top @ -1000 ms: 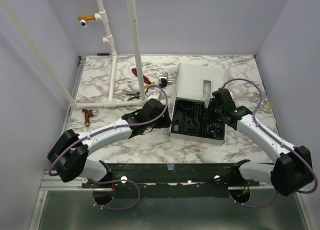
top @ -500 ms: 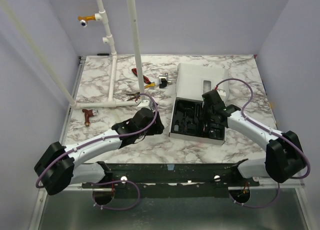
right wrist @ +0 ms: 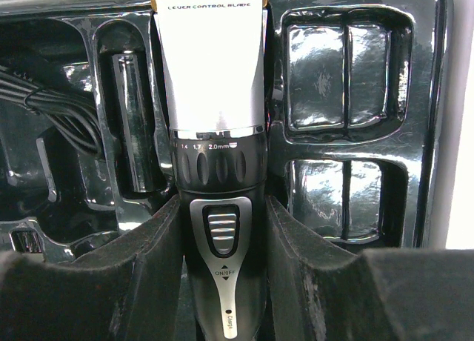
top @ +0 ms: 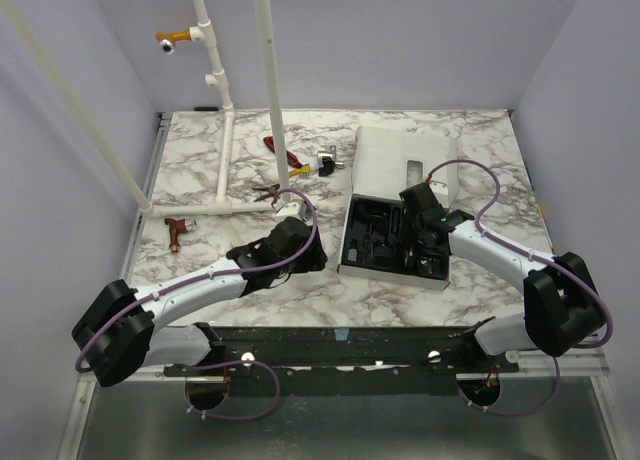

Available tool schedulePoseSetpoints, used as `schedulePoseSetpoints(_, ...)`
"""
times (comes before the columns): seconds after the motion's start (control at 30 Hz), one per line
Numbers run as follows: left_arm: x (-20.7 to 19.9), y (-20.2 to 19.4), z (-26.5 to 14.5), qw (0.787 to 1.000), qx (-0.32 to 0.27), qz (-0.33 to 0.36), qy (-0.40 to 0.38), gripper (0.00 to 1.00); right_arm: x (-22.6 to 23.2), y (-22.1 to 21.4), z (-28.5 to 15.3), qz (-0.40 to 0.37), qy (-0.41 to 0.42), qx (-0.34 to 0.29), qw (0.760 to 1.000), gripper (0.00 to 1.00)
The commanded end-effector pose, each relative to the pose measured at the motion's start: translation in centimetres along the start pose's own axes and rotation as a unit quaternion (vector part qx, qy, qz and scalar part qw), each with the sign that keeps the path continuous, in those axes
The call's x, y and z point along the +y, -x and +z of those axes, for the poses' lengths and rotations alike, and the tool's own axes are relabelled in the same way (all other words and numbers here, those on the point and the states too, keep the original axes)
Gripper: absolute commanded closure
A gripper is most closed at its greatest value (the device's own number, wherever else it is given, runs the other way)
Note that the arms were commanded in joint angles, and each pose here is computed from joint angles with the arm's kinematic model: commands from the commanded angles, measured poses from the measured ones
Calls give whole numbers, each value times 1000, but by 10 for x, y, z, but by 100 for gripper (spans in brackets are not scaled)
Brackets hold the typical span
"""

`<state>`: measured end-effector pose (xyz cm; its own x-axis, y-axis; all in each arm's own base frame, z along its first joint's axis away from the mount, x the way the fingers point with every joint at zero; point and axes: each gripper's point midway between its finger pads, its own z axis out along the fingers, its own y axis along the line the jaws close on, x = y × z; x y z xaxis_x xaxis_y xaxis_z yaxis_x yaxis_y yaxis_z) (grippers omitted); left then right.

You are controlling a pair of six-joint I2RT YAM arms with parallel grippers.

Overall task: Sort the hair-cutting tools
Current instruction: Place the electric hair clipper in the storage box.

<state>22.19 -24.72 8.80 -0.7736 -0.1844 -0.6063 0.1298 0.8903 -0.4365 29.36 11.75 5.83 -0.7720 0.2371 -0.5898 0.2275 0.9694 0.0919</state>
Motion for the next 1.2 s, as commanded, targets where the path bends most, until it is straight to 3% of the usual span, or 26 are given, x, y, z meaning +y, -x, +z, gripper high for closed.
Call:
schedulePoseSetpoints(0.0, 0, 2, 2, 1000, -4, 1, 11, 36, 3, 6, 2, 7, 6, -18, 1000, 91)
schedulePoseSetpoints(0.23, -1, 6, 0, 1000, -11, 3, 9, 36, 4, 10, -8, 6, 13, -20, 1000, 61)
schedulePoseSetpoints(0.37, -1, 6, 0, 1000, -11, 5, 10, 35, 5, 16, -15, 8, 16, -24, 1000, 49)
schedulePoseSetpoints(0.5, -2, 5, 1, 1000, -10, 3, 7, 36, 9, 23, -24, 9, 27, -30, 999, 41)
schedulePoseSetpoints(0.7, -1, 2, 0, 1000, -8, 1, 6, 35, 16, 33, -36, 16, 44, -34, 998, 37)
schedulePoseSetpoints(0.77, -2, 4, -1, 1000, -11, 1, 6, 35, 19, 41, -45, 23, 58, -50, 997, 39)
schedulePoseSetpoints(0.83, -4, 4, -1, 1000, -14, -1, -1, 35, 22, 49, -49, 27, 72, -69, 995, 49)
schedulePoseSetpoints(0.97, -9, 3, 1, 1000, -12, -2, -15, 36, 29, 49, -46, 35, 97, -86, 991, 96)
schedulePoseSetpoints(1.17, -8, 2, 0, 1000, -11, -2, -14, 36, 26, 41, -21, 56, 92, -64, 992, 99)
